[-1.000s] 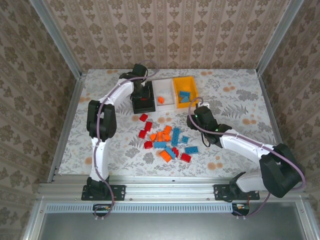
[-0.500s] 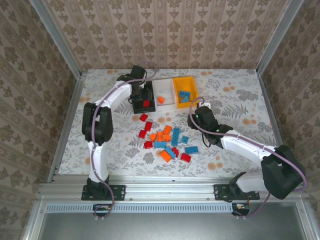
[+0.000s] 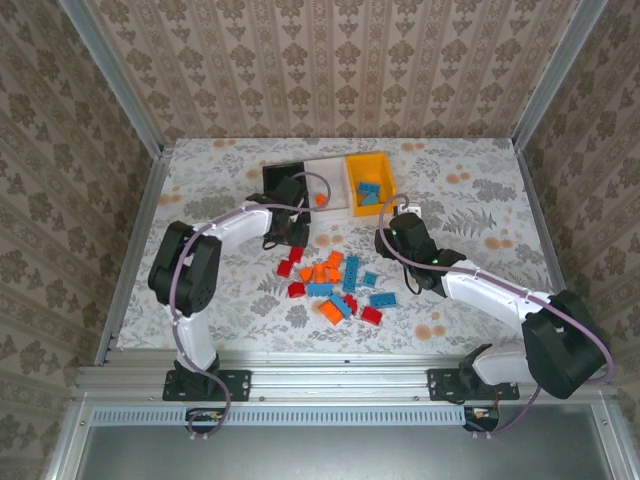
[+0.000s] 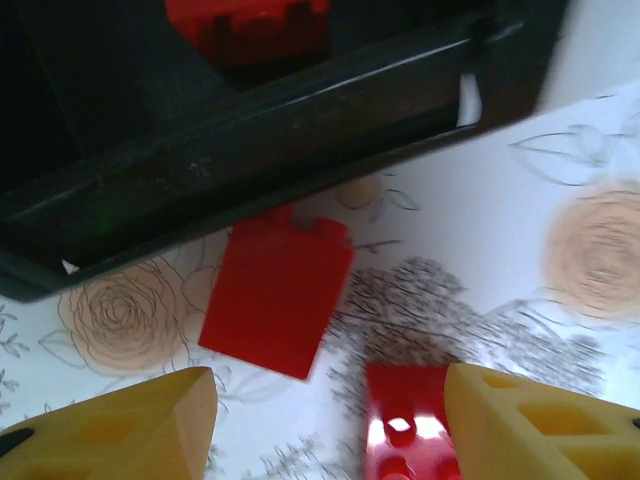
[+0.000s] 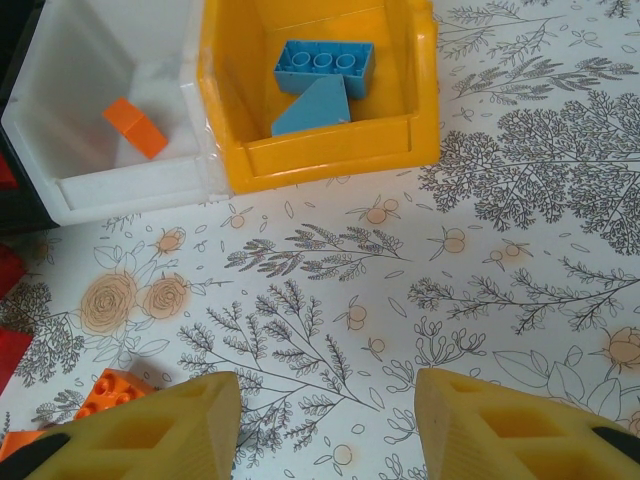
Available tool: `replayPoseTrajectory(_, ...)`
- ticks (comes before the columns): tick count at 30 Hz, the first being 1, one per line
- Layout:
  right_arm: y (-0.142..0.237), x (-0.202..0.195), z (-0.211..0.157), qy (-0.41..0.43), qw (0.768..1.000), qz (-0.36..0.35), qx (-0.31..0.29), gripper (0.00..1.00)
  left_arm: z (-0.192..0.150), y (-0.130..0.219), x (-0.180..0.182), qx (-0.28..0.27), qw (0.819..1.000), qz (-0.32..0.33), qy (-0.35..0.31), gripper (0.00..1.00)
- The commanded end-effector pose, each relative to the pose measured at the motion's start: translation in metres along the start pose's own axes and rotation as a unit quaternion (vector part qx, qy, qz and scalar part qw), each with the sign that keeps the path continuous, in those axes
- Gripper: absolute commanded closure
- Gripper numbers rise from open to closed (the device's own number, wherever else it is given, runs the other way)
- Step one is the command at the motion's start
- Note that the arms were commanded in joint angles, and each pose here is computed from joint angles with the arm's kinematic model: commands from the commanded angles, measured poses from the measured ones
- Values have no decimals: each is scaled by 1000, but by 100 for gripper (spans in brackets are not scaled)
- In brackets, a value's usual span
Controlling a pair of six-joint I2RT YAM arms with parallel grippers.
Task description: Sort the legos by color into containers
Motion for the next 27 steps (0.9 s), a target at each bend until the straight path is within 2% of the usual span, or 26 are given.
replayPoseTrajectory(1,0,-1,1,-4,1000,1,-9,49,2,-7,8,-19,998,52,-21,37)
replayPoseTrajectory(5,-3,0,0,-2,1000,-2,-4,49,4,-8,11,-44,997,65,-24,36)
replayPoseTrajectory(14,-6,1,-1,0,1000,-3,1,49,7,-29,13,-28,997,61,-25,37)
replayPoseTrajectory(27,-9,2,-3,0,1000,-2,5,49,3,-31,7,-32,998,49,-26,58)
Point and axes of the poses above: each hand's point on the last joint's axis, 136 mm out from that joint toward the fingers, its own y axis back along the fingers, its own x axis along the line the jaws close on, z = x × y, the point moved 9 cm from there along y, back along the fingers, and after that the axes turned 15 degrees about -y, right-handed, at the moved point
